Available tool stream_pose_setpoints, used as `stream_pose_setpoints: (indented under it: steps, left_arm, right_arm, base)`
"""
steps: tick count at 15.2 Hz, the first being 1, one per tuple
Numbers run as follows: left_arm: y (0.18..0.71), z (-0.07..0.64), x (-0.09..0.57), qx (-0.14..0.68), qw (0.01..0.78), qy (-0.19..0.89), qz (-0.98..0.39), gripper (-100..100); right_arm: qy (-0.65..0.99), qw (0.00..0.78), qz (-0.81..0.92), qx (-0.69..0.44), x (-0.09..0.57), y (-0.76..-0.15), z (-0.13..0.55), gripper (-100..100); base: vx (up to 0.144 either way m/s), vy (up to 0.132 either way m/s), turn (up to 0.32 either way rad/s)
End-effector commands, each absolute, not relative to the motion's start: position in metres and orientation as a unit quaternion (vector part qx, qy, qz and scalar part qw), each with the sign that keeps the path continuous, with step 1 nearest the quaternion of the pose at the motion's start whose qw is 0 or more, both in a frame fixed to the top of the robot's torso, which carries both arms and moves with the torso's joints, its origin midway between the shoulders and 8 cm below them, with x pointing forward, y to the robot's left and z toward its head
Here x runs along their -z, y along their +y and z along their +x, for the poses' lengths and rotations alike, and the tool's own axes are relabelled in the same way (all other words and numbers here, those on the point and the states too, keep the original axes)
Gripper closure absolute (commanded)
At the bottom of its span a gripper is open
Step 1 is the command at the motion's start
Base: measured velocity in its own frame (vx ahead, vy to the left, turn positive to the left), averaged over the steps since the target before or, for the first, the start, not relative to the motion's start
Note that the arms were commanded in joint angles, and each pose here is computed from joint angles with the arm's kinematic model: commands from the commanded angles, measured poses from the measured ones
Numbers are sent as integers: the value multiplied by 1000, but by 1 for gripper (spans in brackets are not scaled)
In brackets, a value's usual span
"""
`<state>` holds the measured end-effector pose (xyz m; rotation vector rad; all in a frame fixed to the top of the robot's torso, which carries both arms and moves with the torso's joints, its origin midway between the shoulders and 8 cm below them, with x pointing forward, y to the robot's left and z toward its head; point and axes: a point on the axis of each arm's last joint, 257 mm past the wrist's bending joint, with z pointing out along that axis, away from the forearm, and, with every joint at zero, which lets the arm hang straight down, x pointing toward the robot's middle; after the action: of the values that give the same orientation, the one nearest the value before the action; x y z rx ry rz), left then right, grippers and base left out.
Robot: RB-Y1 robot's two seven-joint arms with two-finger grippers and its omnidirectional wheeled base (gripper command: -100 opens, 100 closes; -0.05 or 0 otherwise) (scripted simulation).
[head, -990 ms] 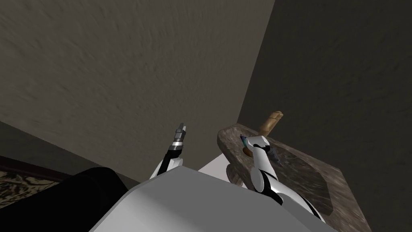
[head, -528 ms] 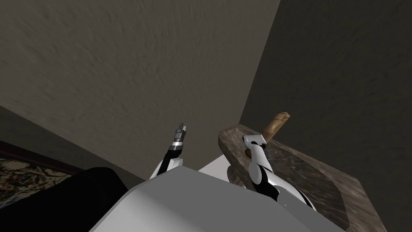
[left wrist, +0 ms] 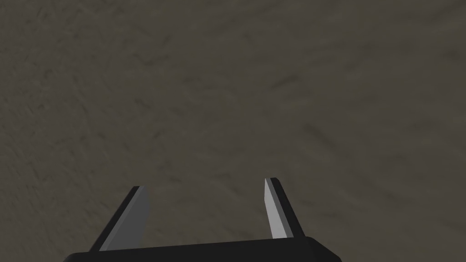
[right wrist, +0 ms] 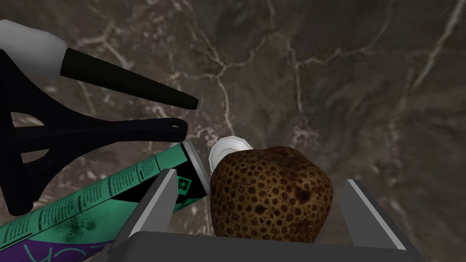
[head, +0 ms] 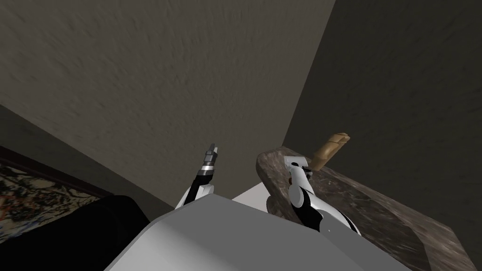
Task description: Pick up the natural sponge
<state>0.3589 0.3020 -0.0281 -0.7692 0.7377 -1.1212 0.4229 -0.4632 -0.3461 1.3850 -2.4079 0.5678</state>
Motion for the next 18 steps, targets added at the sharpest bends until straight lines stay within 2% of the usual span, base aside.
stream_pose_setpoints:
  steps: [1,8,14,15,18]
  left_arm:
    - [302,359,28,506,716,333,-347,0]
    - [302,359,28,506,716,333,-347,0]
    - [302,359,28,506,716,333,-347,0]
    - [302,359,28,506,716,333,-347,0]
    - [302,359,28,506,716,333,-347,0]
  right_arm:
    - [-846,140,484,-171,351,-449,425,-100]
    - [-861,121,486,-90,367,-406,418,-100]
    - [-860,120,488,-91,389,-403,412,-100]
    - [-860,119,488,-91,391,-402,412,100]
    - [-860,121,489,-87,393,-400,409,100]
  base:
    - [28,-45,59]
    - [35,-51,42]
    - [24,-50,-15]
    - [0,0,0]
    - [-6,3,-1]
